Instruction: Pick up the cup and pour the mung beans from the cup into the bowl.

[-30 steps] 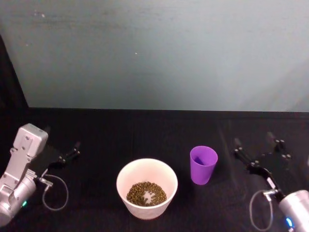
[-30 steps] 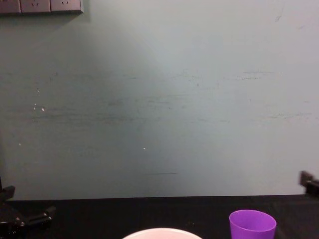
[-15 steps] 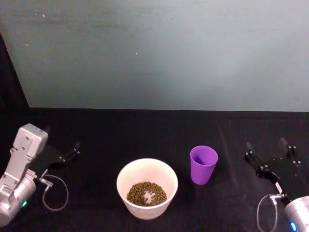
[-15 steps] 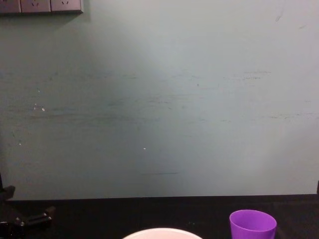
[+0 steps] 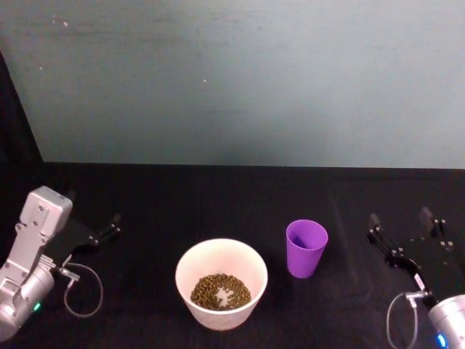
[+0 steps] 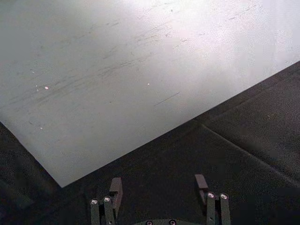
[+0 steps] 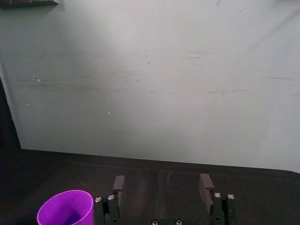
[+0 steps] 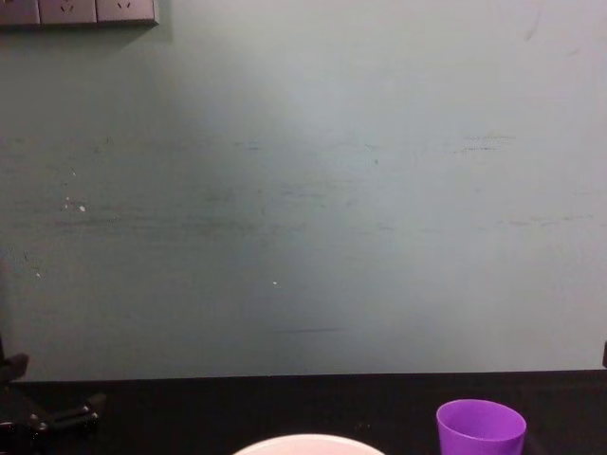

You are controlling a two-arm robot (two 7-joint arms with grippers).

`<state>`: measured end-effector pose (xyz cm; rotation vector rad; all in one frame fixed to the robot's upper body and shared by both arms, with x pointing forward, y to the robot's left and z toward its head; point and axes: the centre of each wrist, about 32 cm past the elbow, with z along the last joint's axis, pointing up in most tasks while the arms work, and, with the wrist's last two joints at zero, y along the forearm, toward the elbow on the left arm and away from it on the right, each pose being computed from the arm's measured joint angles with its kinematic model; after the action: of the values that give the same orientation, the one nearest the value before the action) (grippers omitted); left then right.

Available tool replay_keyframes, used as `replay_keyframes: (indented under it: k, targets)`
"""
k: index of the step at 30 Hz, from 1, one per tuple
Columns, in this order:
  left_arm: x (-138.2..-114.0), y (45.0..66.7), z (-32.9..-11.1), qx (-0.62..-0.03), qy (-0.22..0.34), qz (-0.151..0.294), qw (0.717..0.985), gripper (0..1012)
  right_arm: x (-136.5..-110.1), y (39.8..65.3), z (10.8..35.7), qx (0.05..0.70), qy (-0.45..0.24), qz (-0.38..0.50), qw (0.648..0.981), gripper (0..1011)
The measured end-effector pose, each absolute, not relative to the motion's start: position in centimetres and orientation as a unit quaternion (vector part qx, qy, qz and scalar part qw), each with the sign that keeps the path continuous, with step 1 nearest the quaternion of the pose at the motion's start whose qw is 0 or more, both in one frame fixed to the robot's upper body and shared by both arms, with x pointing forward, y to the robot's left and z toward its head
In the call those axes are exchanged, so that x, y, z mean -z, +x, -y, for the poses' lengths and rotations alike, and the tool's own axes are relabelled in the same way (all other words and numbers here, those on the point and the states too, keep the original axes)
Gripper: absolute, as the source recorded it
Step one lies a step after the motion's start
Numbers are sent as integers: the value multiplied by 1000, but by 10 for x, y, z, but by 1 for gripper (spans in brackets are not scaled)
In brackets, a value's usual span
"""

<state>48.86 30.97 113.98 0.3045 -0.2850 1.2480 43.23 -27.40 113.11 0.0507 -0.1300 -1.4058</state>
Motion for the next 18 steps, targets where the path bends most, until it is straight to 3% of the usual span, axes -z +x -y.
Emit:
replay_keyframes:
  k: [18]
  targets:
    - [-1140,489,-310,-580,142,132,791,1003,-1132,432,274,646,23,60,760,1003]
